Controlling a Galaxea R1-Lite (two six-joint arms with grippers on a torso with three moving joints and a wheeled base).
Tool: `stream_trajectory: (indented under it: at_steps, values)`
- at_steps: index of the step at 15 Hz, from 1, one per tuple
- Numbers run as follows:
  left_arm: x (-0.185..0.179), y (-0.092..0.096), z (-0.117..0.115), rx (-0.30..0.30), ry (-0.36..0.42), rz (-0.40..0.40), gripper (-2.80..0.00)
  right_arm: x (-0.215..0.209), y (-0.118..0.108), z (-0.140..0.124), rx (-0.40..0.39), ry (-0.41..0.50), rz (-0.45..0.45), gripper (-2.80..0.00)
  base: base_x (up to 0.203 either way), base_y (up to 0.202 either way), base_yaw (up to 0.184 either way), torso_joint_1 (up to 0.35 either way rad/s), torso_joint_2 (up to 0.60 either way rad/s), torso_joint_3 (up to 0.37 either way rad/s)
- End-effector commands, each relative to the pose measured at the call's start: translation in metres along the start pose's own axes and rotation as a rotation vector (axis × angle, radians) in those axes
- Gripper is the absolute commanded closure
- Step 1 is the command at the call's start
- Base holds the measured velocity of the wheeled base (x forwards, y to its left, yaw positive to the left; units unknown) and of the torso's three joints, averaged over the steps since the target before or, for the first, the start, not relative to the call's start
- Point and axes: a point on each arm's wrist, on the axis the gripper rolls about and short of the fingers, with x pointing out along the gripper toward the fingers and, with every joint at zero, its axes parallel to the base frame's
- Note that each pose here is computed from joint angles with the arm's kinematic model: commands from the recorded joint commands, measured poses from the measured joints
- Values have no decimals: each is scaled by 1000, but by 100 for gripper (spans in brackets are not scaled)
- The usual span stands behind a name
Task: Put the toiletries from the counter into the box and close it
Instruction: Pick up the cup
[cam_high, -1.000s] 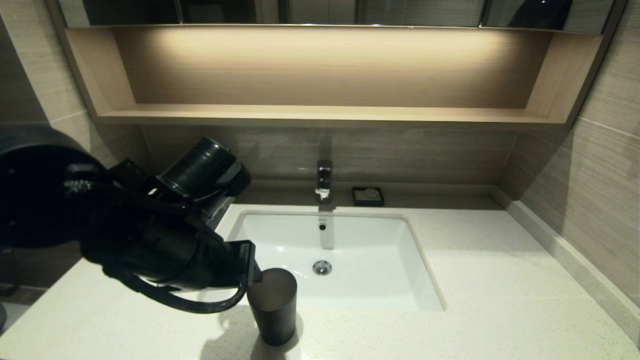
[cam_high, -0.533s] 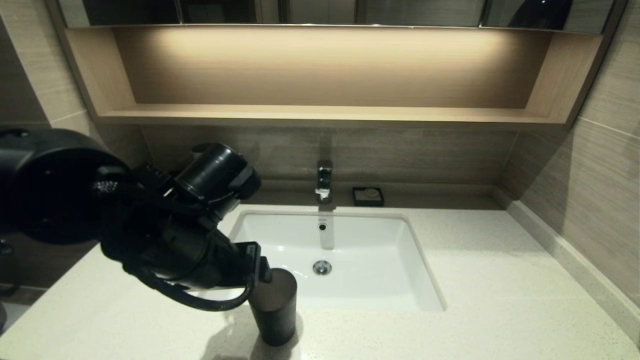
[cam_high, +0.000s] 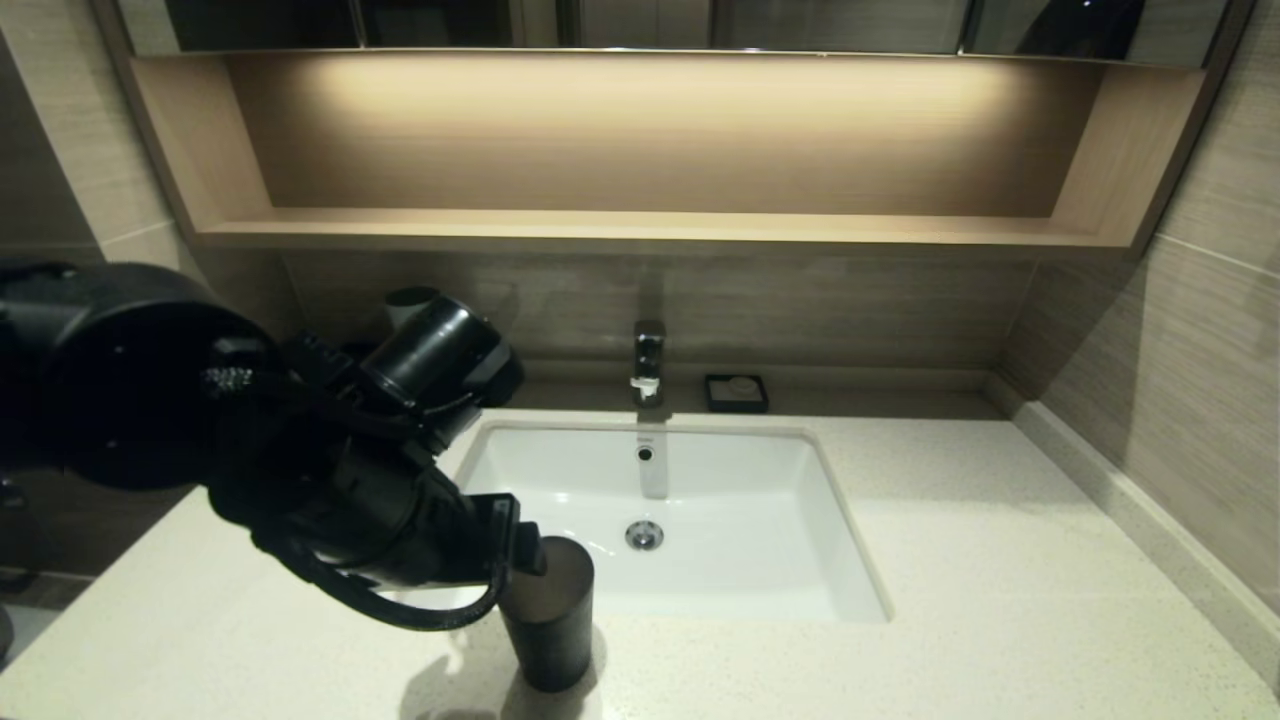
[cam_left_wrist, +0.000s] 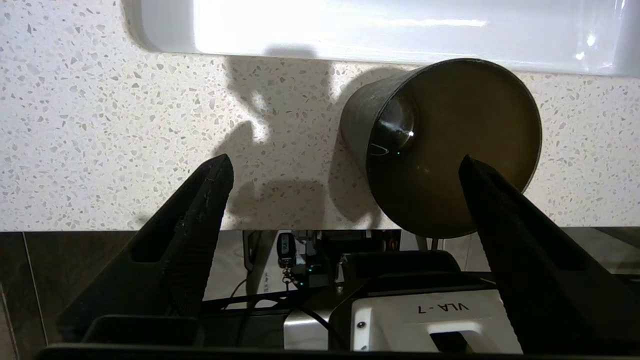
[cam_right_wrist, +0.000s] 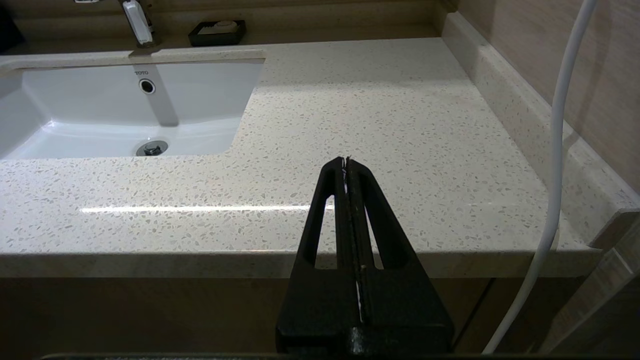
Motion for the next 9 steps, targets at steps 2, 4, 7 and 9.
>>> stream_trajectory:
  at_steps: [2, 4, 7, 9]
  values:
    - [-1, 0, 0, -4, -1, 0, -280, 0, 0, 0, 1, 0, 0, 0, 0, 0, 0, 0, 0, 0]
    - [-9, 4, -4, -8, -16, -6, -280, 0, 0, 0, 1, 2, 0, 0, 0, 0, 0, 0, 0, 0]
    - [-24, 18, -20, -20, -51, -30, -280, 0, 0, 0, 1, 2, 0, 0, 0, 0, 0, 0, 0, 0]
    - [-28, 27, -33, -21, -99, -62, -280, 0, 0, 0, 1, 1, 0, 0, 0, 0, 0, 0, 0, 0]
